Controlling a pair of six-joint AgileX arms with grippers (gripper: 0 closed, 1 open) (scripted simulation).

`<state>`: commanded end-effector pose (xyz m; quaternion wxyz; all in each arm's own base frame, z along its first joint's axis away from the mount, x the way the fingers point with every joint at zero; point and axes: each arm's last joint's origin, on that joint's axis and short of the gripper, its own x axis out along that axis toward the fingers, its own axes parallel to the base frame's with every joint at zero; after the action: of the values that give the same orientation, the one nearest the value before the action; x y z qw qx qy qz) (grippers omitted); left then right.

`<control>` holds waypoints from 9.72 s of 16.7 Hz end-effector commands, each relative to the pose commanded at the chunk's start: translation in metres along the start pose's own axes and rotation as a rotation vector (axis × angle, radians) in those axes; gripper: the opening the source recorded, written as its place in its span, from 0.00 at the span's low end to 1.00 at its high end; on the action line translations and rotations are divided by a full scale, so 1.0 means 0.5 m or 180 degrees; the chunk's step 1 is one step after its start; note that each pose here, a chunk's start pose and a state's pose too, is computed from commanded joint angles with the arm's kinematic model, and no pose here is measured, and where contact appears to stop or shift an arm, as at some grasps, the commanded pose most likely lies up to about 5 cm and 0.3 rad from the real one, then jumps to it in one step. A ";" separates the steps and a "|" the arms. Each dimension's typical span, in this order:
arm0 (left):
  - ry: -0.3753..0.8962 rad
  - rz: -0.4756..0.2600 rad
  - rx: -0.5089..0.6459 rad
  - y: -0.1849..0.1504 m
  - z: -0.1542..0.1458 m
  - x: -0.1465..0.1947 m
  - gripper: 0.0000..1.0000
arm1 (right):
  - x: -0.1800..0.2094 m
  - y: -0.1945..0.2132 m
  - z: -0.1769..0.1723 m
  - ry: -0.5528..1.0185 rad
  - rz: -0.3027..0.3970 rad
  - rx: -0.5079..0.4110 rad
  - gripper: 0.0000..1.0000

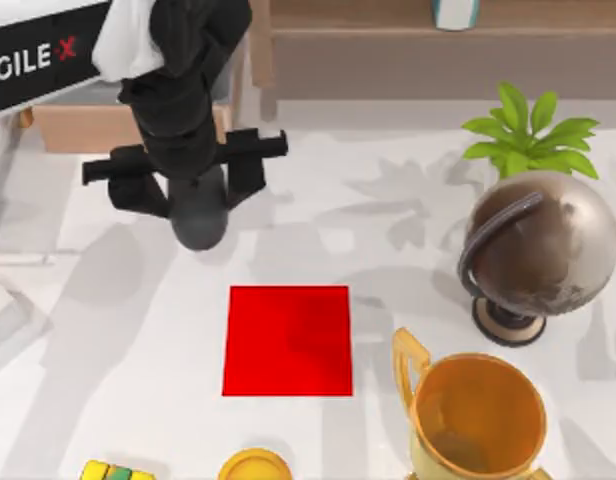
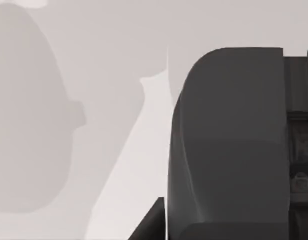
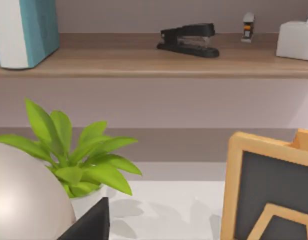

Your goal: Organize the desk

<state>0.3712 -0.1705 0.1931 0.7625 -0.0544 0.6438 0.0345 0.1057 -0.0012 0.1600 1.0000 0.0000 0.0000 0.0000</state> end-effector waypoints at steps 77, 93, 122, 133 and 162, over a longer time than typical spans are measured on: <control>-0.0073 -0.0405 0.0420 -0.146 -0.185 0.075 1.00 | 0.000 0.000 0.000 0.0000 0.0000 0.0000 1.00; -0.1549 -0.2289 0.1495 -0.064 -0.136 0.129 1.00 | 0.000 0.000 0.000 0.0000 0.0000 0.0000 1.00; -0.4644 0.1420 0.4157 0.560 -0.159 0.129 1.00 | 0.000 0.000 0.000 0.0000 0.0000 0.0000 1.00; -0.3737 0.3279 0.4488 0.727 -0.222 0.133 1.00 | 0.000 0.000 0.000 0.0000 0.0000 0.0000 1.00; -0.3737 0.3279 0.4488 0.720 -0.173 0.142 0.00 | 0.000 0.000 0.000 0.0000 0.0000 0.0000 1.00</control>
<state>0.2544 0.1741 0.0951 0.7069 0.7072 -0.0071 -0.0071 0.1057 -0.0012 0.1600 1.0000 0.0000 0.0000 0.0000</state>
